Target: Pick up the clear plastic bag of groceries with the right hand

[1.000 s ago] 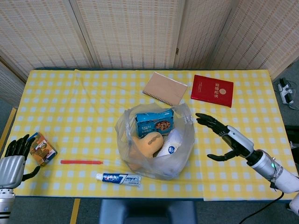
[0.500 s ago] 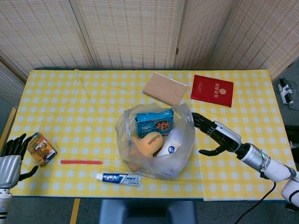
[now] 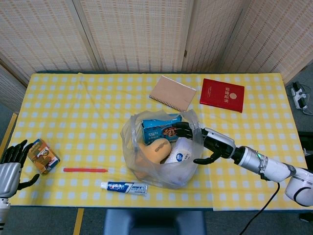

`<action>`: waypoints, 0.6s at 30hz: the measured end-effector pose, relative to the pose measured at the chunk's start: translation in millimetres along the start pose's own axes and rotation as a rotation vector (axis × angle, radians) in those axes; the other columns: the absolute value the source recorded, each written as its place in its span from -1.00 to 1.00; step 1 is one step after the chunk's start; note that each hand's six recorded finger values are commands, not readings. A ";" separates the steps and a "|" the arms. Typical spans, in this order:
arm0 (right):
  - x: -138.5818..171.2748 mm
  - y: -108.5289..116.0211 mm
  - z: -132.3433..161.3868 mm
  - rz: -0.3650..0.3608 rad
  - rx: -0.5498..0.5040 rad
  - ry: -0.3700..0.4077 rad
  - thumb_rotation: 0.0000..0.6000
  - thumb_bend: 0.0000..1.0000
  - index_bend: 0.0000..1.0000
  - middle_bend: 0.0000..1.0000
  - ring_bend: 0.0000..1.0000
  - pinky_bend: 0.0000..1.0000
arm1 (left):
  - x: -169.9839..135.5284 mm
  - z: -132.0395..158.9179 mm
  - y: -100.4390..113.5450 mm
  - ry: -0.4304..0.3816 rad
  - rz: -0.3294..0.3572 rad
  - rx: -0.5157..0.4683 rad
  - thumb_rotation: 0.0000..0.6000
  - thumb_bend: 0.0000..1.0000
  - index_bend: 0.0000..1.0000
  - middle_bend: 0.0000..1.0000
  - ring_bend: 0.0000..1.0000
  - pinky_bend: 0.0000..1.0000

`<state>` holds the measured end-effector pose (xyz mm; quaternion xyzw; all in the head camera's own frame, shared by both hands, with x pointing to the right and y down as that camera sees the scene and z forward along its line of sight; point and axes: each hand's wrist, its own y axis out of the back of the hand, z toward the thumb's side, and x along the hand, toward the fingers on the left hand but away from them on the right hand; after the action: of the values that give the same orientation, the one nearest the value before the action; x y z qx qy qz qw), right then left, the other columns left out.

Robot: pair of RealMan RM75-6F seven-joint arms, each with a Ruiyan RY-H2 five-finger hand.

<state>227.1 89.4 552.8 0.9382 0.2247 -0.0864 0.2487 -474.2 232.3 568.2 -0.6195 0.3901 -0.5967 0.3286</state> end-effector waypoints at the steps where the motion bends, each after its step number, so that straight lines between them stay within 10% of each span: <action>1: -0.9 -1.9 -0.2 0.005 0.007 -0.003 1.00 -0.42 -1.00 -1.00 -1.00 -1.00 | -0.4 0.2 0.6 -0.001 0.002 -0.001 1.00 -0.46 -1.00 -1.00 -1.00 -1.00; 18: -32.3 -36.8 -6.6 -0.043 0.403 -0.094 1.00 -0.48 -1.00 -1.00 -1.00 -1.00 | -7.2 -5.9 11.8 0.028 0.016 -0.043 1.00 -0.46 -1.00 -1.00 -1.00 -1.00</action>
<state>181.8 109.0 551.5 0.9589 0.2111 -0.1785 0.0642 -481.1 233.3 554.9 -0.6148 0.4123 -0.5942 0.3146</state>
